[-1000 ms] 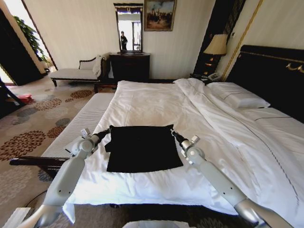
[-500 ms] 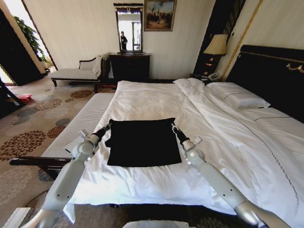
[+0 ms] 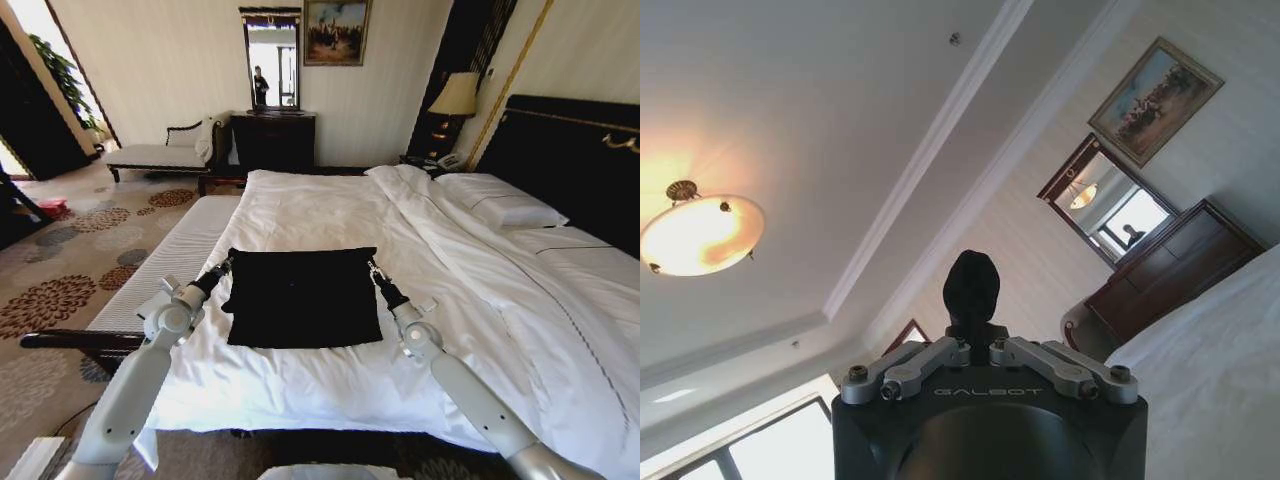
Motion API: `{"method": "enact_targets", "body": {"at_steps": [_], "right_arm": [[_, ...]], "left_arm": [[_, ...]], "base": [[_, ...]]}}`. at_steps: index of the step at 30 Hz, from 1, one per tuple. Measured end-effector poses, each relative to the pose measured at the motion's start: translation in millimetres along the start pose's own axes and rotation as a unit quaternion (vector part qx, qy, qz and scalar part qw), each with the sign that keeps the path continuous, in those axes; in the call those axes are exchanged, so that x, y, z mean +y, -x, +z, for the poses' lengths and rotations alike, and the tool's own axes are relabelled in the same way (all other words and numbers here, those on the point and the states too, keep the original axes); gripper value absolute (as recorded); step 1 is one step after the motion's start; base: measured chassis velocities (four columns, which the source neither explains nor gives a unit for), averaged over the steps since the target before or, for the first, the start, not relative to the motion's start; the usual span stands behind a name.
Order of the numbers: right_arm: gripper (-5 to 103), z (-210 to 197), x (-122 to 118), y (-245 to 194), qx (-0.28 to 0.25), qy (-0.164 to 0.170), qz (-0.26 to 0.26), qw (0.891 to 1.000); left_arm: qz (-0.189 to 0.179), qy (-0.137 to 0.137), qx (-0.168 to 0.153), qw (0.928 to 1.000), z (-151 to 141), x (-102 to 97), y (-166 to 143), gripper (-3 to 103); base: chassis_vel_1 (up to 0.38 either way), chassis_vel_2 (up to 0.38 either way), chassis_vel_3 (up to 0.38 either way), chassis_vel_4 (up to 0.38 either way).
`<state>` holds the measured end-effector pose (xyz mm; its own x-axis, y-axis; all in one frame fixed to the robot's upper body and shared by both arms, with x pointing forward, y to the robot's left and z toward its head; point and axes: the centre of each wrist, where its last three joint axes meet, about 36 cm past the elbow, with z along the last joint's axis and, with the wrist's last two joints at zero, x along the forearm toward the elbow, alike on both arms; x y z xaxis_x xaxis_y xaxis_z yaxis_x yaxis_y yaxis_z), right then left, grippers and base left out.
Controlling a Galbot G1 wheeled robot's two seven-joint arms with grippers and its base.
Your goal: Fold the clothes on the bed.
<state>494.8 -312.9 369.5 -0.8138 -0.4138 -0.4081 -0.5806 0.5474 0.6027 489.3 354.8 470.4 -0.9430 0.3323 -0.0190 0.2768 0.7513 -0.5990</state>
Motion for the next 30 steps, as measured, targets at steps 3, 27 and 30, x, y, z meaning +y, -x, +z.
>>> {"method": "enact_targets", "body": {"at_steps": [3, 27, 30], "right_arm": [[3, -1.1, 0.3, -2.3, -0.008, 0.002, -0.009, 1.0], [3, 14.3, -58.9, 59.0, 0.035, -0.062, 0.075, 0.995], [3, 21.2, -66.3, 68.0, 0.043, -0.067, 0.09, 0.993]], "left_arm": [[0.007, -0.001, -0.008, 0.9999, -3.0, -3.2, -5.5, 1], [-0.051, -0.007, -0.003, 0.9987, 10.1, 29.6, 29.0, 1], [-0.055, -0.006, -0.005, 0.9984, 10.1, 31.5, 32.7, 1]], "base": [[0.0, 0.0, 0.0, 0.0], [0.0, 0.0, 0.0, 0.0], [0.0, 0.0, 0.0, 0.0]]}}
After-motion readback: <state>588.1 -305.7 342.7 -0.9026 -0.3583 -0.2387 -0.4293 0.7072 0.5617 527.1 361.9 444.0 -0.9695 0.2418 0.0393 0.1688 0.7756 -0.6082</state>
